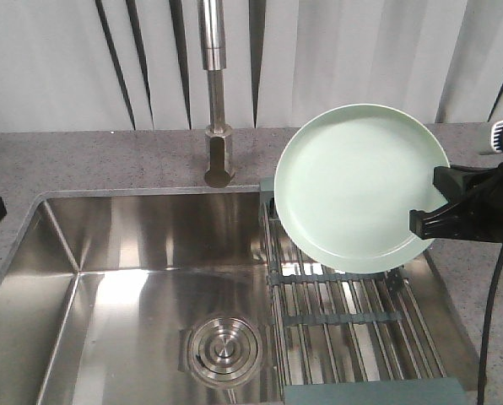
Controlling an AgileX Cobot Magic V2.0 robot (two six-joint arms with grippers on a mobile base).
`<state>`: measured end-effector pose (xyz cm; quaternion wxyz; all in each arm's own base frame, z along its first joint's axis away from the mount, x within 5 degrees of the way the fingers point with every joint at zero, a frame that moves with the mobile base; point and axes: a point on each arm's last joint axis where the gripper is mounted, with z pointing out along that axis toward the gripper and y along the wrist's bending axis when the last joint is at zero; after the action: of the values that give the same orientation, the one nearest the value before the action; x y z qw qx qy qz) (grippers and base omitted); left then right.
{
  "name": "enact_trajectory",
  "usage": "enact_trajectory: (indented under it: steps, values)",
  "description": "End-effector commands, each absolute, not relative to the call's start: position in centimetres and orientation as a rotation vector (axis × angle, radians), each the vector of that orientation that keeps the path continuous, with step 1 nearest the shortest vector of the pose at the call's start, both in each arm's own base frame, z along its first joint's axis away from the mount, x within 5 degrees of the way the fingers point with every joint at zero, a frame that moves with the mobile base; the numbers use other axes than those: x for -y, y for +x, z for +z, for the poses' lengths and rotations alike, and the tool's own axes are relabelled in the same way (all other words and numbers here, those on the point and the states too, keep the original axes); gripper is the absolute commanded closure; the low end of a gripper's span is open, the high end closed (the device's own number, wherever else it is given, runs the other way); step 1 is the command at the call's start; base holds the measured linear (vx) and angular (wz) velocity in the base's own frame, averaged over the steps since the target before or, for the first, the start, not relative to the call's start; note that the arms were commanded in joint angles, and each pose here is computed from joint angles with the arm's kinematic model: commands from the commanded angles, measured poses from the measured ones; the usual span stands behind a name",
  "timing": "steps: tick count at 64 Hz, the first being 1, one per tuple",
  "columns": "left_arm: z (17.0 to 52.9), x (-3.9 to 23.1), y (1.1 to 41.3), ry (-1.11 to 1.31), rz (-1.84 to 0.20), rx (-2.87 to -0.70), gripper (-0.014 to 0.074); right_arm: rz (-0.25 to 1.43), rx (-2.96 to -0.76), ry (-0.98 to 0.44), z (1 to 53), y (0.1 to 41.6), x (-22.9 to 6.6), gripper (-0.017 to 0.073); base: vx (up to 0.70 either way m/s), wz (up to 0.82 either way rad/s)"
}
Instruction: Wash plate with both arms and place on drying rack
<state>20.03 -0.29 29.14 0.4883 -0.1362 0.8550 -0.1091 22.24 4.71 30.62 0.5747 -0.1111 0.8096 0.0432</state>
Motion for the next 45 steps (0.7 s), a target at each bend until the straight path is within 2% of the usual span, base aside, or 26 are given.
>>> enact_trajectory:
  steps: [1,13,24,33,45]
  values:
    - [29.5,0.8,21.9,-0.407,-0.361,-2.131,0.0046,0.097,-1.772,-0.234,32.7,22.3,-4.5,0.0569,0.0,0.0]
    - [28.1,2.0,25.7,-0.302,-0.456,-2.385,0.0058,0.097,-1.772,-0.234,32.7,22.3,-4.5,0.0569,0.0,0.0]
    - [28.6,3.9,28.8,-0.039,-0.684,-2.442,0.0058,0.097,-1.772,-0.234,32.7,22.3,-4.5,0.0569,0.0,0.0]
    - [30.0,5.8,31.0,0.245,-0.914,-2.295,0.0058,0.097,-1.772,-0.234,32.7,22.3,-4.5,0.0569,0.0,0.0]
    - [32.3,7.8,33.5,0.486,-1.283,-1.932,0.0058,0.097,-1.772,-0.234,32.7,22.3,-4.5,0.0569,0.0,0.0]
